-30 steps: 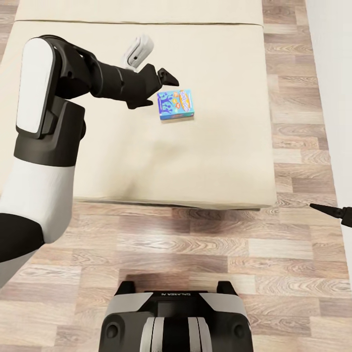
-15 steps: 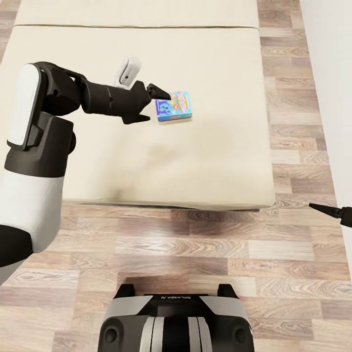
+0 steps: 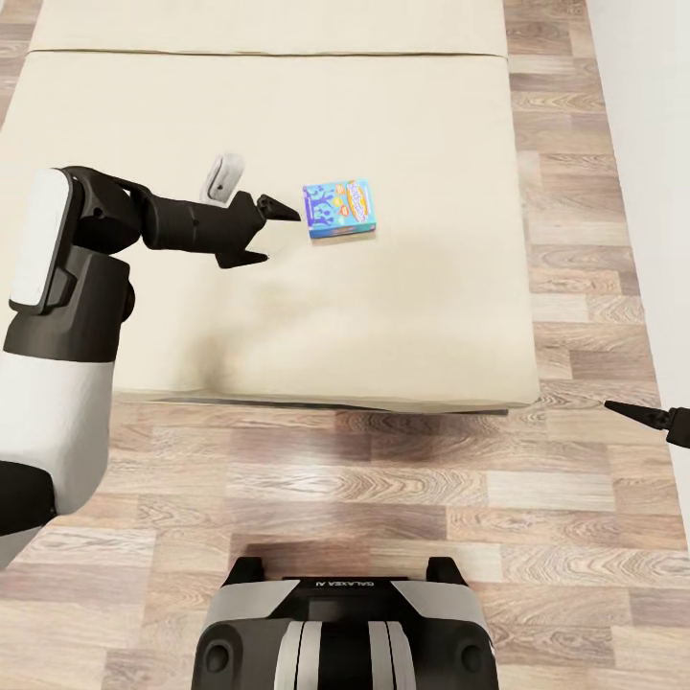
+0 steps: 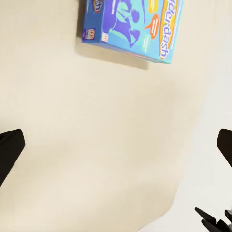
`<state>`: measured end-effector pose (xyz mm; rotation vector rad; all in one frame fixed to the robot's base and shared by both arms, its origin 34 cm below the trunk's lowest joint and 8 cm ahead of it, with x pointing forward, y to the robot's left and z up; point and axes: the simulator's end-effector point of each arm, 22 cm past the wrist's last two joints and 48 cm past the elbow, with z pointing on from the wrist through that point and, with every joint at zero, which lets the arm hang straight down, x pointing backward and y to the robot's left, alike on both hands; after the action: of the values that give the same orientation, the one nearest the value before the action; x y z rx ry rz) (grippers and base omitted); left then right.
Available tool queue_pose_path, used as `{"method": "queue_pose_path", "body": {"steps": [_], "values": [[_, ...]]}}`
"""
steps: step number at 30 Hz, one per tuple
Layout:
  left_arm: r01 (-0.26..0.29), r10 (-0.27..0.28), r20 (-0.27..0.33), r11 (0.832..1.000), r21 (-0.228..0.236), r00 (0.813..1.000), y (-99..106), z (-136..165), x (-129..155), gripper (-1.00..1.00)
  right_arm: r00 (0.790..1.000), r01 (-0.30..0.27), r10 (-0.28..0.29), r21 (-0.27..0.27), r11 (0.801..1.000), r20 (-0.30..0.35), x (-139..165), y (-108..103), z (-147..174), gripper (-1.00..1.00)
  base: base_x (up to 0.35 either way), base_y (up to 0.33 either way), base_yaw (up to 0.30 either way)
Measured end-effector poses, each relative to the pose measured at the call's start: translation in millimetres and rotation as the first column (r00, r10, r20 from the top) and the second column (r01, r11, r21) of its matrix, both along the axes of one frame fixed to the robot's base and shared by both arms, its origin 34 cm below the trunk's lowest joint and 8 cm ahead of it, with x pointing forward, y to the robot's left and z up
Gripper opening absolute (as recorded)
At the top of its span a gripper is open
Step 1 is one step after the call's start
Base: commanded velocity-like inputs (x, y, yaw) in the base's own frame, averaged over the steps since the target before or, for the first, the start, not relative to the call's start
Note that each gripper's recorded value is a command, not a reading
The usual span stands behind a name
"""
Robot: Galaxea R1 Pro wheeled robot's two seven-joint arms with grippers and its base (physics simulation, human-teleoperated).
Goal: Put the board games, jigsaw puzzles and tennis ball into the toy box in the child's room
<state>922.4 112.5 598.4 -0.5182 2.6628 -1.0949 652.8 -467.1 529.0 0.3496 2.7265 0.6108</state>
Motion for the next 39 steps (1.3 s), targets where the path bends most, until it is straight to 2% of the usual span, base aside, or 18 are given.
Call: {"method": "queue_pose_path", "body": {"steps": [10,19,30,39], "values": [[-0.017,0.017,-0.021,1.000,0.026,1.000,10.9,-11.7,-2.4,1.00,1.000,0.000,0.000,-0.001,1.000,0.000,-0.1,-0.2,0.2,1.00,0.015,0.000,0.000],[-0.026,0.028,-0.018,0.997,0.068,0.999,19.9,-19.8,-2.1,1.00,1.000,0.001,-0.001,-0.001,1.000,0.000,-0.4,-0.3,0.4,1.00,0.225,0.000,0.000],[-0.028,0.030,-0.019,0.996,0.083,0.999,22.0,-23.5,-2.4,1.00,1.000,0.000,0.000,0.000,1.000,0.001,-0.4,-0.2,0.7,1.00,0.312,0.000,0.000],[-0.026,0.029,-0.028,0.996,0.083,0.999,20.6,-28.1,-5.8,1.00,1.000,0.000,0.000,0.001,1.000,0.000,-0.5,0.0,0.2,1.00,0.114,0.000,0.000]]}}
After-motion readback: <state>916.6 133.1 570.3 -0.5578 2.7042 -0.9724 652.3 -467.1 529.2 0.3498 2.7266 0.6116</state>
